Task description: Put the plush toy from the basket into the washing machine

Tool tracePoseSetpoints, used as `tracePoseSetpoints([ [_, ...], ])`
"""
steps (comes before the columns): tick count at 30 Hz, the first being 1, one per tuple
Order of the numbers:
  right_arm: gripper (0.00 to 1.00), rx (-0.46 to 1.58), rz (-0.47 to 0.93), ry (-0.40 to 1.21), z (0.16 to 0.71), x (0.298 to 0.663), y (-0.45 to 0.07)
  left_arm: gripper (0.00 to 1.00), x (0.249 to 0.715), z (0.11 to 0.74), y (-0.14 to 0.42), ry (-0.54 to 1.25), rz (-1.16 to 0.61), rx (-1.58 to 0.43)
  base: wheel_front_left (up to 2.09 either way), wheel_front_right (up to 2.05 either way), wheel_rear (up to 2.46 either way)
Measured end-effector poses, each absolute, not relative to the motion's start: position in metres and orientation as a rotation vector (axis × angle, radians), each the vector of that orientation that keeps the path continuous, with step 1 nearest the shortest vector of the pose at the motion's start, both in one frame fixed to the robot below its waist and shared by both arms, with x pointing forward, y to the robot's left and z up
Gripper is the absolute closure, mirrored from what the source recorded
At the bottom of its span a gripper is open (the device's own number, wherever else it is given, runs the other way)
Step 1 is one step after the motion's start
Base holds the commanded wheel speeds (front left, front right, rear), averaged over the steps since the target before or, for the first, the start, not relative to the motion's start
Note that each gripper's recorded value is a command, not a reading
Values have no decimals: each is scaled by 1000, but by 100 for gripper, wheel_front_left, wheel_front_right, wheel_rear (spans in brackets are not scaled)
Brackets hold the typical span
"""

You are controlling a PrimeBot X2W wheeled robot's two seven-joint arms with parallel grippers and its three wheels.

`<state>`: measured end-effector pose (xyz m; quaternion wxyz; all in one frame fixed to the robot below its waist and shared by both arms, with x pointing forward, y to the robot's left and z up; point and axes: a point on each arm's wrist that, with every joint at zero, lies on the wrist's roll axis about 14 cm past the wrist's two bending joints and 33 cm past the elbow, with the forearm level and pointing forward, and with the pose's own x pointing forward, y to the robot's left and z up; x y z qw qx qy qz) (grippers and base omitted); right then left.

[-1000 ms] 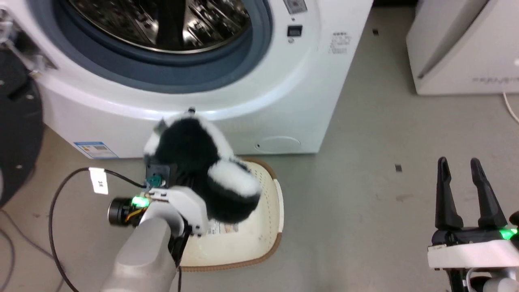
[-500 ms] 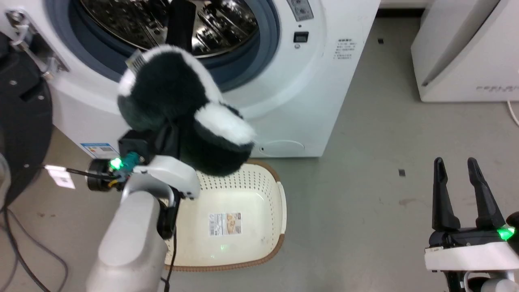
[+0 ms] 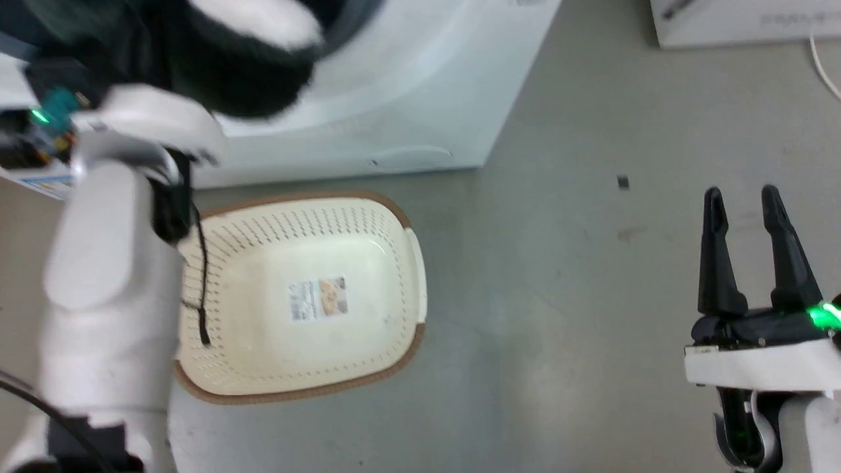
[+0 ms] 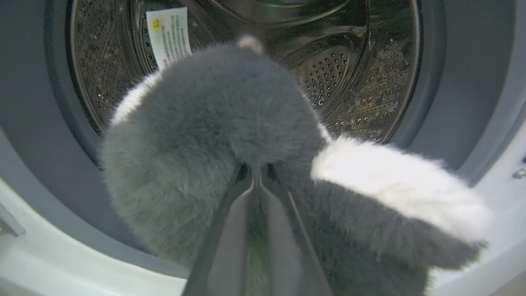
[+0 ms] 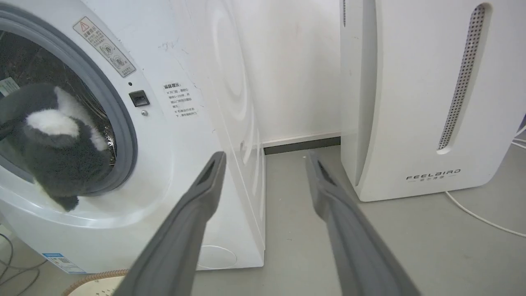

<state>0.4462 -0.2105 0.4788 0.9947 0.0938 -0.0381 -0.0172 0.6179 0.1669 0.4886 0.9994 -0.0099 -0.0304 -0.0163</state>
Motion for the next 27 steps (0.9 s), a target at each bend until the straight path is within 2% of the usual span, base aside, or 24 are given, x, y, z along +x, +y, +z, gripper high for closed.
tracePoseSetpoints([
  [11, 0, 168, -119, 12, 438, 455, -241, 100, 709, 466, 170, -103, 7, -38, 0, 0, 0],
  [23, 0, 149, -143, 111, 407, 446, -247, 100, 769, 457, 162, -132, 34, -63, 0, 0, 0],
  [24, 0, 152, -144, 114, 407, 445, -247, 43, 772, 459, 163, -138, 46, -71, 0, 0, 0],
  [25, 0, 153, -146, 116, 406, 444, -248, 0, 774, 455, 164, -127, 44, -73, 0, 0, 0],
  [27, 0, 152, -145, 116, 408, 443, -248, 0, 775, 450, 166, -109, 43, -47, 0, 0, 0],
])
